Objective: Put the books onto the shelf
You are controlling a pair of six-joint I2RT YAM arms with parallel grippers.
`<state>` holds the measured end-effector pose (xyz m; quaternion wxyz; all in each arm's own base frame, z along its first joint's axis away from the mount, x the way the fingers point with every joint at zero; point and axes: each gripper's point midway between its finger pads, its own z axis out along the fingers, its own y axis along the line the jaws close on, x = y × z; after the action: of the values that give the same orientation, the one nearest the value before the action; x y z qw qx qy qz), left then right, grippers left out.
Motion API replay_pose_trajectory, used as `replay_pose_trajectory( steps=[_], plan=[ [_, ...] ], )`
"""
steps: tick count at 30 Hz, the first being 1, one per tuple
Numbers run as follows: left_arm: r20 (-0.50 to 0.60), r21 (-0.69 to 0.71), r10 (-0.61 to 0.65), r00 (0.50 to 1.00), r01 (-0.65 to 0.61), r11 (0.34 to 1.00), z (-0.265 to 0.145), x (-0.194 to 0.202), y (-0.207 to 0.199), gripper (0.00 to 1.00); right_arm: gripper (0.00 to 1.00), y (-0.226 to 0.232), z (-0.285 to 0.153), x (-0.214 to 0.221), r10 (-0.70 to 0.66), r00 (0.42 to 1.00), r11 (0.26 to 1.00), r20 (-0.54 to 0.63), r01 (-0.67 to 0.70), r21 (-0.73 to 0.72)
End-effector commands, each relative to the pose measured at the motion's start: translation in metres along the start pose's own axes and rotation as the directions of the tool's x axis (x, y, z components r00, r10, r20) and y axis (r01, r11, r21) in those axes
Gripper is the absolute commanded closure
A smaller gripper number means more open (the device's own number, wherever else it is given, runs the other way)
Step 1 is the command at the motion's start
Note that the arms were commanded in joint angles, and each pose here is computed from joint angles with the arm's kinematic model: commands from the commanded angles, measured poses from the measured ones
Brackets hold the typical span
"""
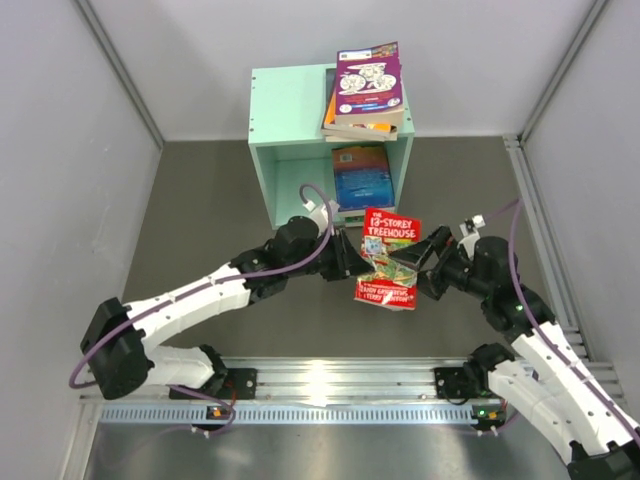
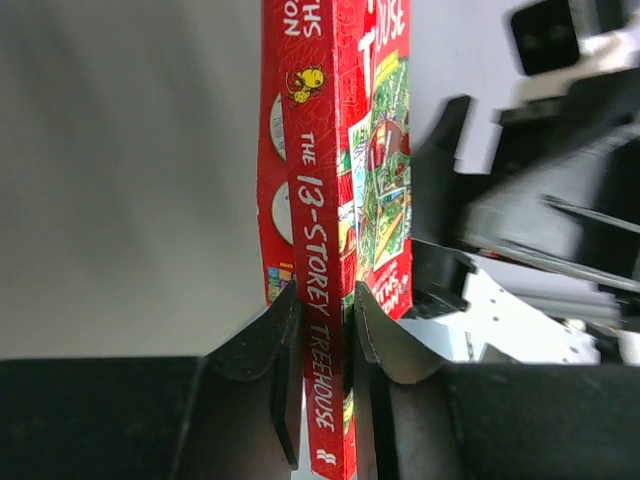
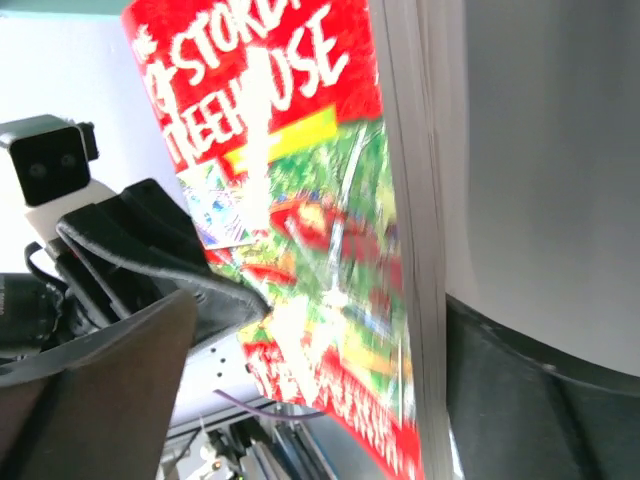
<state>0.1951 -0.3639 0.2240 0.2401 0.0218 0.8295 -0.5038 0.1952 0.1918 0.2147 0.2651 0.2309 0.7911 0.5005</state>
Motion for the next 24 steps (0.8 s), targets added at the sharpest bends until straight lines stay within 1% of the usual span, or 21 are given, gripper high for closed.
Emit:
replay_pose_trajectory(
  steps=[1, 3, 6, 7, 8, 9, 11, 12, 13, 14, 15, 16, 17, 18, 20, 21, 22, 24],
  plan=[
    [0.142, -0.097, 0.084, 0.986, -0.07, 0.993, -0.015, -0.029, 0.023, 1.0, 0.0, 0.028, -0.023, 0.004, -0.112, 0.994, 0.993, -0.016, 0.112, -0.036],
    [0.159, -0.051, 0.119, 0.98, -0.112, 0.992, -0.022, -0.038, 0.016, 1.0, 0.0, 0.022, -0.026, 0.008, -0.127, 0.992, 0.992, -0.028, 0.127, -0.018],
    [0.196, -0.051, 0.13, 0.972, -0.122, 0.991, -0.031, -0.055, 0.024, 1.0, 0.0, 0.012, -0.028, 0.015, -0.111, 0.993, 0.994, -0.049, 0.11, -0.008],
    [0.238, -0.039, 0.12, 0.964, -0.114, 0.993, -0.035, -0.071, 0.027, 1.0, 0.0, 0.011, -0.03, 0.017, -0.108, 0.993, 0.994, -0.051, 0.108, -0.014],
    [0.23, -0.006, 0.111, 0.967, -0.112, 0.994, -0.038, -0.072, 0.027, 1.0, 0.0, 0.009, -0.03, 0.018, -0.104, 0.993, 0.995, -0.056, 0.103, -0.014],
    [0.282, 0.013, 0.08, 0.956, -0.087, 0.996, -0.043, -0.088, 0.034, 1.0, 0.0, 0.006, -0.031, 0.021, -0.1, 0.993, 0.995, -0.064, 0.1, -0.008],
    [0.316, 0.076, 0.037, 0.948, -0.065, 0.995, -0.048, -0.099, 0.037, 1.0, 0.0, 0.003, -0.032, 0.023, -0.098, 0.992, 0.995, -0.074, 0.098, -0.002],
    [0.305, 0.148, -0.017, 0.952, -0.029, 0.989, -0.052, -0.1, 0.031, 1.0, 0.0, 0.002, -0.033, 0.024, -0.101, 0.992, 0.995, -0.077, 0.102, -0.002],
    [0.355, 0.204, -0.033, 0.934, -0.042, 0.978, -0.058, -0.113, 0.032, 1.0, 0.0, 0.0, -0.034, 0.026, -0.1, 0.992, 0.995, -0.083, 0.101, 0.006],
    [0.362, 0.244, -0.051, 0.931, -0.042, 0.969, -0.058, -0.117, 0.031, 1.0, 0.0, -0.001, -0.035, 0.026, -0.105, 0.991, 0.994, -0.086, 0.106, 0.008],
    [0.336, 0.301, -0.092, 0.937, -0.014, 0.953, -0.06, -0.115, 0.025, 1.0, 0.0, -0.003, -0.036, 0.027, -0.106, 0.99, 0.994, -0.089, 0.108, 0.011],
    [0.358, 0.352, -0.093, 0.929, -0.042, 0.935, -0.061, -0.12, 0.022, 1.0, 0.0, -0.003, -0.038, 0.028, -0.107, 0.99, 0.994, -0.09, 0.109, 0.012],
    [0.351, 0.387, -0.103, 0.931, -0.044, 0.921, -0.061, -0.119, 0.018, 1.0, 0.0, -0.003, -0.039, 0.029, -0.11, 0.99, 0.994, -0.093, 0.112, 0.014],
    [0.318, 0.427, -0.144, 0.937, -0.006, 0.904, -0.061, -0.115, 0.017, 1.0, 0.0, -0.005, -0.04, 0.03, -0.11, 0.989, 0.993, -0.096, 0.113, 0.02],
    [0.327, 0.512, -0.156, 0.932, -0.035, 0.858, -0.063, -0.119, 0.006, 1.0, 0.0, -0.004, -0.042, 0.03, -0.122, 0.988, 0.992, -0.092, 0.124, 0.018],
    [0.304, 0.541, -0.195, 0.933, 0.0, 0.841, -0.063, -0.117, 0.006, 1.0, 0.0, -0.005, -0.043, 0.03, -0.123, 0.988, 0.992, -0.096, 0.126, 0.021],
    [0.296, 0.544, -0.221, 0.929, 0.027, 0.839, -0.057, -0.118, 0.013, 1.0, 0.0, -0.005, -0.044, 0.031, -0.124, 0.987, 0.992, -0.098, 0.127, 0.024],
    [0.299, 0.576, -0.246, 0.922, 0.031, 0.817, -0.057, -0.123, 0.011, 1.0, 0.0, -0.006, -0.045, 0.032, -0.131, 0.986, 0.991, -0.1, 0.134, 0.028]
  ],
)
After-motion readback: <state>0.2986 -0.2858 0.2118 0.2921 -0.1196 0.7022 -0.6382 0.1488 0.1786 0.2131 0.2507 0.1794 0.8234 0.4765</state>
